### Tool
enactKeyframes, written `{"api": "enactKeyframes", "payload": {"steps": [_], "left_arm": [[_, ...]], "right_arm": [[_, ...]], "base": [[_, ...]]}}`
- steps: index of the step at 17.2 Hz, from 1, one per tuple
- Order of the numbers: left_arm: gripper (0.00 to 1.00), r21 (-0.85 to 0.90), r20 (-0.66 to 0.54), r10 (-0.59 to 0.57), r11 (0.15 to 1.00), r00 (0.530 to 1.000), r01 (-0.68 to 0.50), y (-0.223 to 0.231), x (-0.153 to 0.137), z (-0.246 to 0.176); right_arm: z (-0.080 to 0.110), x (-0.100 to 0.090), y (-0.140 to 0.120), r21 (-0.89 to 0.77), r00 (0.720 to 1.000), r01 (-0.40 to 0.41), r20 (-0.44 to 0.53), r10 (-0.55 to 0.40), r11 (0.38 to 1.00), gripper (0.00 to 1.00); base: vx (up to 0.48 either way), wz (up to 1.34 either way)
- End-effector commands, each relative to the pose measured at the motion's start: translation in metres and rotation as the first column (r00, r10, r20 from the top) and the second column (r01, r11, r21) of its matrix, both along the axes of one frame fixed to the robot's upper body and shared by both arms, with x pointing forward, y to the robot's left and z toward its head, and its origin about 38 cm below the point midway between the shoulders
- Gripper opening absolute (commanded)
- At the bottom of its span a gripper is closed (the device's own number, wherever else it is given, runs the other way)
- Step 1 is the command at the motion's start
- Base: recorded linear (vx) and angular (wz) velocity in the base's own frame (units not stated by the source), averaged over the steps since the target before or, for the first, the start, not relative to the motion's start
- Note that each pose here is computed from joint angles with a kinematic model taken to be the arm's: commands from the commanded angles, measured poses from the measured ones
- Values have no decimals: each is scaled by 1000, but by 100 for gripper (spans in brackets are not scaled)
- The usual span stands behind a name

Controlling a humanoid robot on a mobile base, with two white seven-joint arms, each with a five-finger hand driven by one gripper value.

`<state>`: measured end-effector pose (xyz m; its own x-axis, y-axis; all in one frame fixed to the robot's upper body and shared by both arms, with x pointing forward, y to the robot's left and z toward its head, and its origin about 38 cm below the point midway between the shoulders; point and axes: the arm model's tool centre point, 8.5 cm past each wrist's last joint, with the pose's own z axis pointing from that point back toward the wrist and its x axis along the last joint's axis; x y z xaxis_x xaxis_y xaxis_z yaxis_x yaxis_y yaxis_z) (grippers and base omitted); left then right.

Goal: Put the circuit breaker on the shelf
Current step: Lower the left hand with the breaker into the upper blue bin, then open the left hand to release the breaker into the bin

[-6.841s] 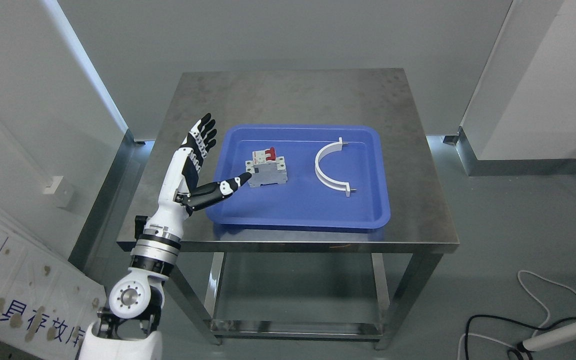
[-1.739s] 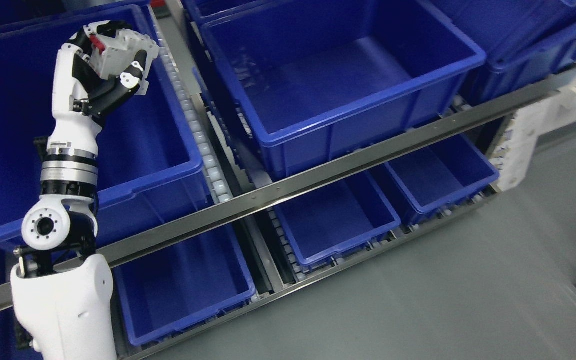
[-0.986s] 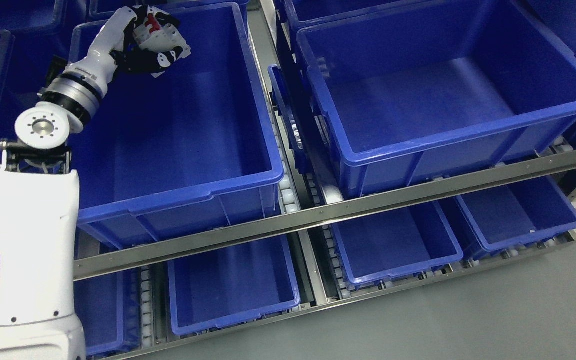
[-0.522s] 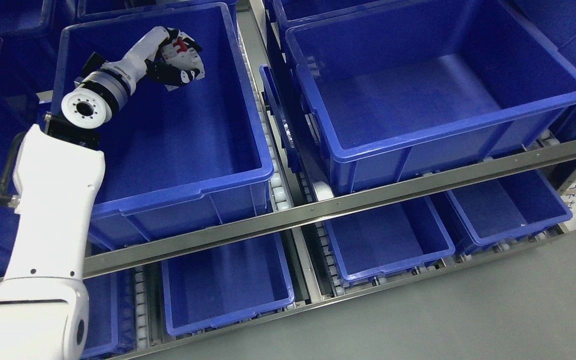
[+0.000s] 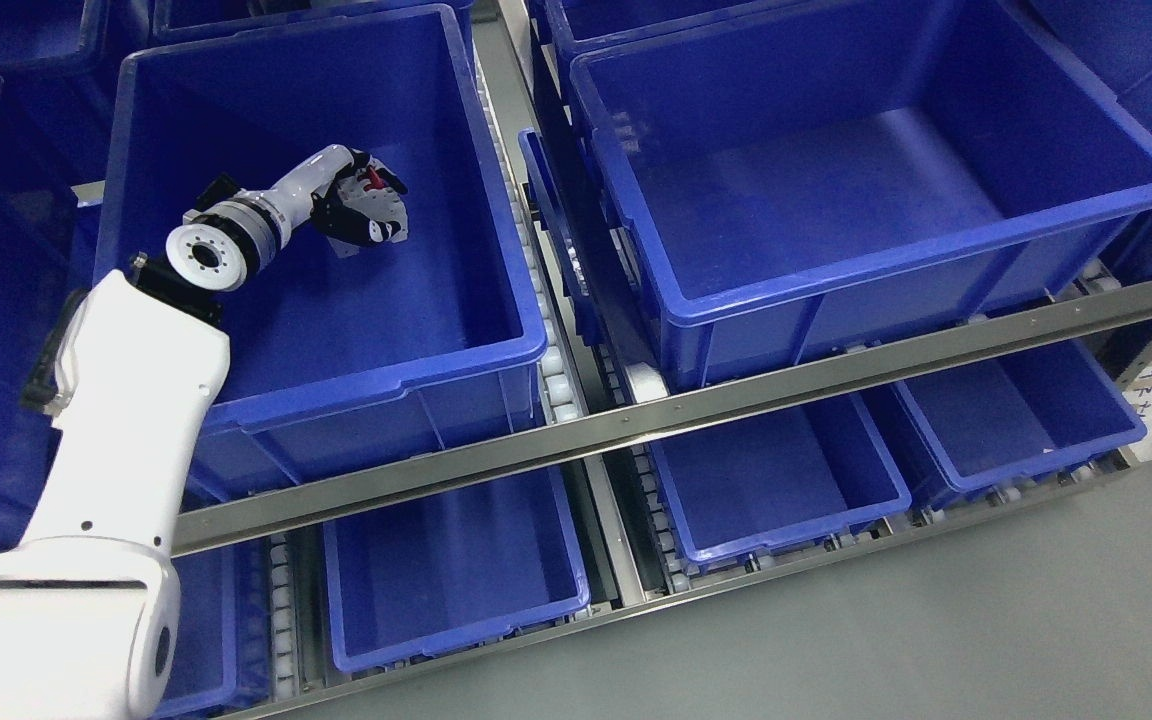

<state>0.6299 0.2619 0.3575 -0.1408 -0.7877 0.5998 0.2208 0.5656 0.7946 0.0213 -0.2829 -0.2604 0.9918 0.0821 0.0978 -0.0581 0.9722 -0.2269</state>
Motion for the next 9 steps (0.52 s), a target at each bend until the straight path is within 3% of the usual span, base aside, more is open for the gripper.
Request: {"api": "enactKeyframes", "payload": {"steps": [1, 3, 8, 9], "left_arm": [[94, -99, 93, 115, 989, 989, -105, 22, 2, 12], [99, -207, 195, 198, 966, 961, -157, 33, 0, 37], [100, -256, 220, 219, 953, 950, -161, 40, -2, 52], [100, -337, 252, 238, 930, 938, -145, 44, -6, 66]], "right_arm": [[1, -3, -10, -23, 999, -18, -35, 17, 1000, 100], [1, -3, -10, -21, 999, -17, -35, 16, 1000, 100], [1, -3, -10, -21, 999, -18, -33, 18, 1000, 100], [1, -3, -10, -23, 999, -18, -35, 17, 1000, 100]], "base": [[0, 0], [0, 0], [0, 0], [0, 0]]}}
